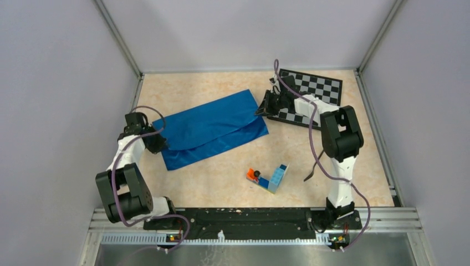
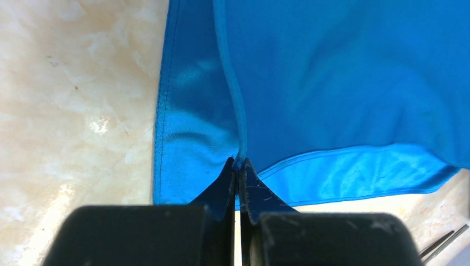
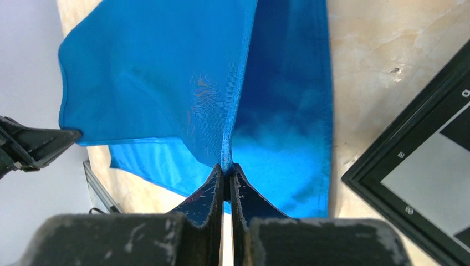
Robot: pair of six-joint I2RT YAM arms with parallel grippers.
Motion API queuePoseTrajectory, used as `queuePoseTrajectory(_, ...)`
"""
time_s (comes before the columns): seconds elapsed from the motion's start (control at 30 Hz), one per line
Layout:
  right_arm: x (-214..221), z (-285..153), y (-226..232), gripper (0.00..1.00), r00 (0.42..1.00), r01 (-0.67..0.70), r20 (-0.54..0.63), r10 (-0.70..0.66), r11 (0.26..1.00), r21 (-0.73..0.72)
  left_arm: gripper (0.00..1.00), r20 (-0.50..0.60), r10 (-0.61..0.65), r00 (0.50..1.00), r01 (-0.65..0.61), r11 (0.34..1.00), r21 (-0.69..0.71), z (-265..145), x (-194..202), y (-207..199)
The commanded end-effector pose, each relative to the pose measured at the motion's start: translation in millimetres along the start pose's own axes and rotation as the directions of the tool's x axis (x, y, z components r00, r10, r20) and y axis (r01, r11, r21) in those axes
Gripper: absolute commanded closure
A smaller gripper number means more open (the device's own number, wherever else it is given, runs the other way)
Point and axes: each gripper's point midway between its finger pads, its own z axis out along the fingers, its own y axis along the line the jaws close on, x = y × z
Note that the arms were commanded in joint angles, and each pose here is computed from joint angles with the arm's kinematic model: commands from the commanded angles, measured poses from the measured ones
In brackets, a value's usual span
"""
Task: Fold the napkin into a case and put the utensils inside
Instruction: Fold and flatten the napkin at the center of the board.
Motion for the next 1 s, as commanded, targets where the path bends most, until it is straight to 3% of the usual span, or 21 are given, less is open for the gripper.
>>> queuePoseTrajectory(0.0, -21.7, -36.6, 34.8, 1.0, 0.993, 0.078, 0.089, -0.074, 0.996, -0.043, 1.0, 0.075, 0.013, 0.997, -0.012, 1.0, -0.019, -22.3, -16.6, -2.5)
queuePoseTrajectory(0.4, 8.7, -28.3, 3.8, 1.0, 0.999, 0.038, 0.038, -0.038, 0.999, 0.012, 1.0, -0.015, -0.089, 0.996, 0.087, 0.991, -0.106, -6.9, 28.6, 28.6)
queuePoseTrajectory(0.6, 9.0, -23.7, -2.5, 1.0, 0.999, 0.028, 0.035, -0.029, 0.999, 0.031, 1.0, -0.039, -0.119, 0.992, 0.112, 0.982, -0.155, -3.8, 29.7, 34.9)
queuePoseTrajectory(0.97, 15.9, -51.5, 19.7, 1.0, 0.998, 0.042, 0.057, -0.042, 0.999, -0.003, 1.0, 0.037, -0.182, 0.983, 0.186, 0.965, -0.183, -37.3, 20.4, 29.7)
